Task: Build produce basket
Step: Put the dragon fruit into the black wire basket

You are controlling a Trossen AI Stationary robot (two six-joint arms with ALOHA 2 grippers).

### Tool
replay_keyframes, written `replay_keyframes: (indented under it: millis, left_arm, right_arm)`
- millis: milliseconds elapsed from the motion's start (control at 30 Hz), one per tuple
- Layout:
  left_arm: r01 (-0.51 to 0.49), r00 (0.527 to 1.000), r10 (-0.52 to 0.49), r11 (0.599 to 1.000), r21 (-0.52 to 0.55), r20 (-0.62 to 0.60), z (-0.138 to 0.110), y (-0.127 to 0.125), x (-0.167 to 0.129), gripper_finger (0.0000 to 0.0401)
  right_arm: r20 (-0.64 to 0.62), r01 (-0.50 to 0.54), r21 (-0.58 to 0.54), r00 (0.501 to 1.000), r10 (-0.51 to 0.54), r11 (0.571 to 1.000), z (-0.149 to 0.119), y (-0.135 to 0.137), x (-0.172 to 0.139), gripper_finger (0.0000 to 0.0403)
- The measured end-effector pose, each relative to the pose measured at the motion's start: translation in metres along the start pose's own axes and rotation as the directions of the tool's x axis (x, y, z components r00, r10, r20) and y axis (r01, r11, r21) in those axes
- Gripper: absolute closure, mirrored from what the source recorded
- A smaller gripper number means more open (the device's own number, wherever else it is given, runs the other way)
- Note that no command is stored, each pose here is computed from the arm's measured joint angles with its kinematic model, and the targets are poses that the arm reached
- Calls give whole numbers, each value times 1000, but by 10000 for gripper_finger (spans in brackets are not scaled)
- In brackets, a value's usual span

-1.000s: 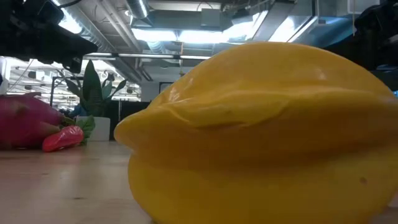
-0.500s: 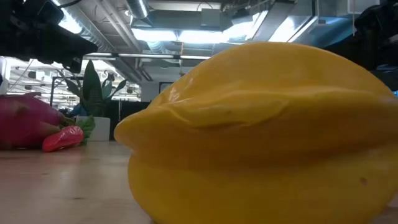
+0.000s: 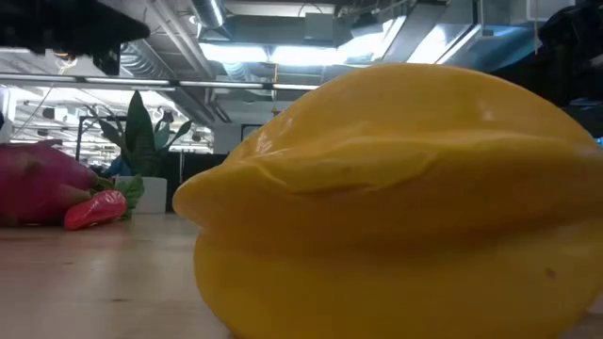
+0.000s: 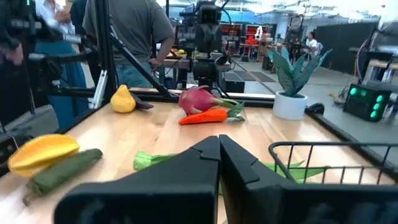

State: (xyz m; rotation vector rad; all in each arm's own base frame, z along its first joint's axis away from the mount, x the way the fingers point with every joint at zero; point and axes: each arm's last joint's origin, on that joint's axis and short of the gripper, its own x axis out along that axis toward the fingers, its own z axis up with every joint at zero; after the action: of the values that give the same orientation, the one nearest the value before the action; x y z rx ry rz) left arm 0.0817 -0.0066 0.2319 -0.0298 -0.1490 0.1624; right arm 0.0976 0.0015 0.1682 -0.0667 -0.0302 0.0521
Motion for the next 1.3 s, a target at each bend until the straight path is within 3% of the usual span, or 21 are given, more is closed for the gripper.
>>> replay_keyframes:
  millis: [233,333,433,533,700,800,900,1133,1300]
  left_arm:
    - [-139,969,113,984,-109,-219,53,-1,12,401]
    - [-209,926,143,965,-158,-349,67,-5,25,401]
    - [-307,854,167,926,-218,-493,76,-10,38,401]
    - [-455,740,194,849,-267,-645,79,-14,47,401]
    - [-727,523,223,620,-294,-823,77,-17,51,401]
    - [-798,444,193,528,-289,-875,70,-19,53,401]
    - [-806,427,166,516,-291,-889,67,-21,55,401]
    - [-787,478,146,508,-349,-866,69,-23,60,401]
    - [-787,481,148,507,-351,-864,69,-23,61,401]
  right_arm:
    - [6,0,-48,1000,0,999,1,0,0,402]
    - [6,0,-48,1000,0,999,1,0,0,402]
    - [7,0,-48,1000,0,999,1,0,0,402]
    - [11,0,-65,1000,0,998,4,0,-1,402]
    - [37,5,-102,999,-1,995,22,-1,-4,402]
    - [30,4,-105,1000,0,994,36,-2,-7,402]
    - [-22,-5,-96,1000,3,995,48,-3,-8,402]
    - [-134,-20,-86,991,8,996,79,-5,-1,402]
    - [-250,92,-21,964,-94,996,97,-10,9,402]
